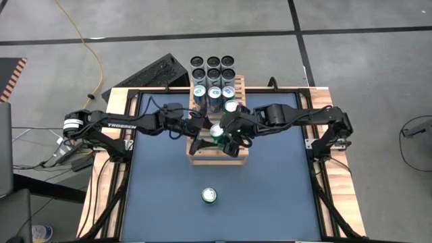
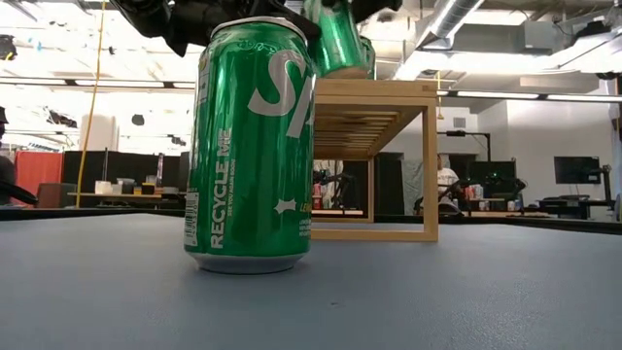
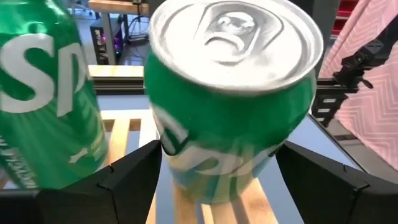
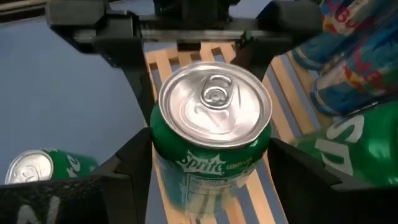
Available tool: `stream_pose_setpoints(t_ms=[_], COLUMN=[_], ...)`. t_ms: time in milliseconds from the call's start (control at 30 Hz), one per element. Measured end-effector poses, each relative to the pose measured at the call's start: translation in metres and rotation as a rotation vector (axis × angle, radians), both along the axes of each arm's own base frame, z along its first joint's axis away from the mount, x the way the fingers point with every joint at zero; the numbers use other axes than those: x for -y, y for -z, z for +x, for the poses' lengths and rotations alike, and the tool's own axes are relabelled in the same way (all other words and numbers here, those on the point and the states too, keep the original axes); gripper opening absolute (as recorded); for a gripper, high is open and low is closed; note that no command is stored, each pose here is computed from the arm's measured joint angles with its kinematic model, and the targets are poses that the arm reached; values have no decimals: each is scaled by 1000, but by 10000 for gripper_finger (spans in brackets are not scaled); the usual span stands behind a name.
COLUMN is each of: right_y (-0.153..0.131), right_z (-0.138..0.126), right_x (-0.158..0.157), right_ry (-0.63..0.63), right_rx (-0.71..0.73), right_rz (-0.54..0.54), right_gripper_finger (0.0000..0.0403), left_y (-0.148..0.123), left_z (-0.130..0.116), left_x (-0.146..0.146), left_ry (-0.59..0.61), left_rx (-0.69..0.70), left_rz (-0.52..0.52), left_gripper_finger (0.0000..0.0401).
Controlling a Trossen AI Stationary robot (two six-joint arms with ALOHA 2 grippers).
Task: Place canned beverage on shelf
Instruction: Put the green soda can on the shelf aligned to the other green soda can
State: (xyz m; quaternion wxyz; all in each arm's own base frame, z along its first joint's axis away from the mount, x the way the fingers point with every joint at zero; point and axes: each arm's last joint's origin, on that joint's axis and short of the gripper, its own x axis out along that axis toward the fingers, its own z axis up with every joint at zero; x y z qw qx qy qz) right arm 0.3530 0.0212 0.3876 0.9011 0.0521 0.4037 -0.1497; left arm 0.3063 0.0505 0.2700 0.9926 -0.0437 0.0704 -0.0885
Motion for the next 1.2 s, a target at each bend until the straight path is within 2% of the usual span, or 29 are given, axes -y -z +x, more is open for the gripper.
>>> stream_pose_setpoints(t_ms=[200,467,667,833,1200], right_y=[-1,2,15,16,-18], right_z=[1,6,21,22,0], right_x=[0,-2,-3,-4,0], right_ry=[-8,-16,-42,-57,-61], right_rx=[9,19,7,4,90], right_rz=[10,21,27,34,42], right_gripper_finger=[255,255,255,255,255], left_y=[-1,-9,-6,-5,-17], left_z=[0,1,0,0,0], left_x=[0,2,2,3,3], left_ry=[-3,62,67,92,85], left_rx=[9,74,51,38,120], left_rz=[-22,-84,-121,-143,-156], left_gripper_finger=[301,301,301,296,274])
